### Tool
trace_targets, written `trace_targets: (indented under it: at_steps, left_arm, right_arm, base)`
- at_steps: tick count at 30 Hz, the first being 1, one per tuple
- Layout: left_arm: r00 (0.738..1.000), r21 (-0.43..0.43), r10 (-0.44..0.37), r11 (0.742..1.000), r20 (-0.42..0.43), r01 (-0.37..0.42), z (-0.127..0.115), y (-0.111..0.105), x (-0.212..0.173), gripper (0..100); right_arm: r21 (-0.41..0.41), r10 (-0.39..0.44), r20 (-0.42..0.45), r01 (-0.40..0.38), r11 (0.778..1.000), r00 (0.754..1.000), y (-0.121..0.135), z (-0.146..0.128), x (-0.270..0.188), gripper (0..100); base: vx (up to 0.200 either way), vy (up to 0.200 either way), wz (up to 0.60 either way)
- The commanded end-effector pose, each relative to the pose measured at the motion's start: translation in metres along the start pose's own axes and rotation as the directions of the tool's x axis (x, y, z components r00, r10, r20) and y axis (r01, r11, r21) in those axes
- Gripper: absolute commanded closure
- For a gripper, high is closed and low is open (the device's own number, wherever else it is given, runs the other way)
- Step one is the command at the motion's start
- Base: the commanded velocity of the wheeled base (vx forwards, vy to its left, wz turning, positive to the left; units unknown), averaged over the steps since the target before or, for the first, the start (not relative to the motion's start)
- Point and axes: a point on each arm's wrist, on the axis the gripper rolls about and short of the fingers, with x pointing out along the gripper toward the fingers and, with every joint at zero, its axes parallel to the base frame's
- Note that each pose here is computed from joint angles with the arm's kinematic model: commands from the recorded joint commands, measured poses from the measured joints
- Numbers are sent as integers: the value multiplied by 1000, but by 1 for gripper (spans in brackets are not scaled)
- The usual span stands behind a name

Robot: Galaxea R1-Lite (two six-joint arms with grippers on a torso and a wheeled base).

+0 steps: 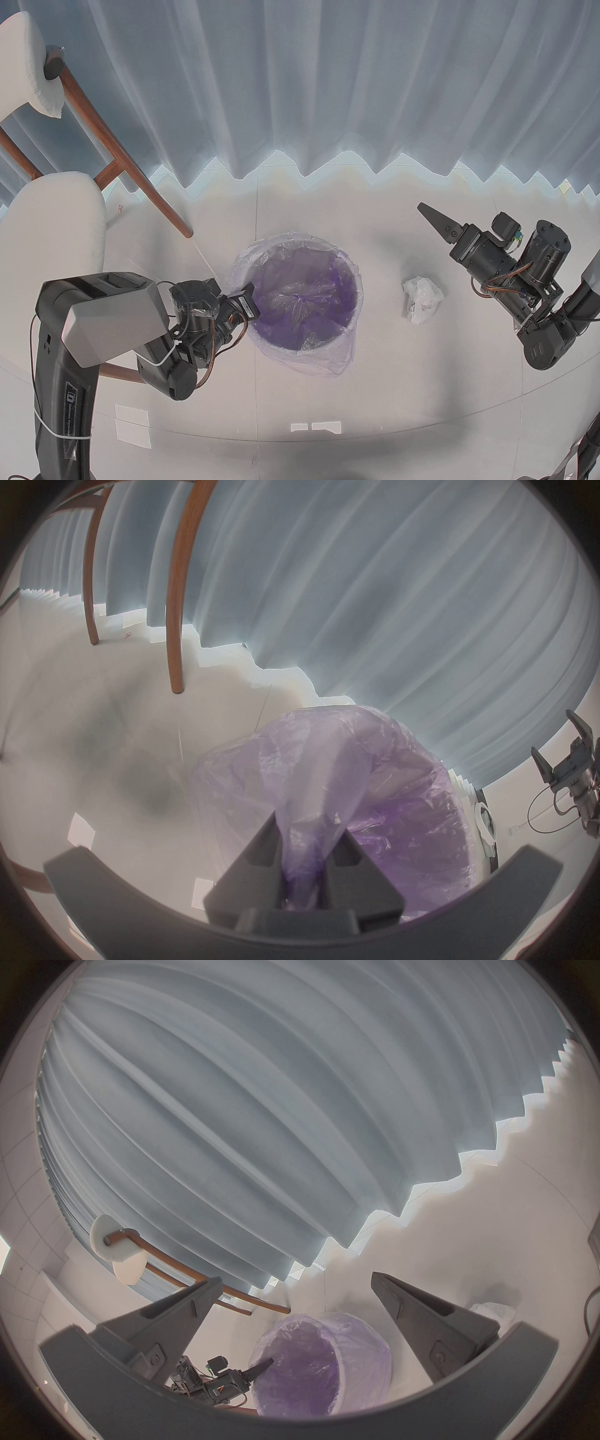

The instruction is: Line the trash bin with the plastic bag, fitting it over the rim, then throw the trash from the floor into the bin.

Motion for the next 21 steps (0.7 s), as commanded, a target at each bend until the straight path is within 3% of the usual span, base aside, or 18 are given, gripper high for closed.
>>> trace_targets:
  at_steps: [1, 15, 16, 21]
  left_arm:
    - [999, 1, 20, 1000, -24, -20, -12, 9, 2, 100]
    - [1000, -4, -5, 1000, 28, 6, -12, 10, 3, 100]
    - [1000, -4, -5, 1000, 28, 6, -12, 10, 3, 0]
    - [997, -10, -28, 1000, 67, 29, 0, 2, -2, 0]
  right_arm:
    - [0, -4, -7, 4, 1000, 1000, -1, -2, 0, 0]
    - [-4, 4, 1, -4, 1000, 1000, -6, -9, 3, 0]
    - [-4, 4, 1, -4, 1000, 1000, -6, -9, 3, 0]
    - [-3, 3, -1, -3, 1000, 1000, -6, -9, 3, 0]
  base:
    - [0, 0, 0]
    - [0, 0, 0]
    - [0, 0, 0]
    - [0, 0, 0]
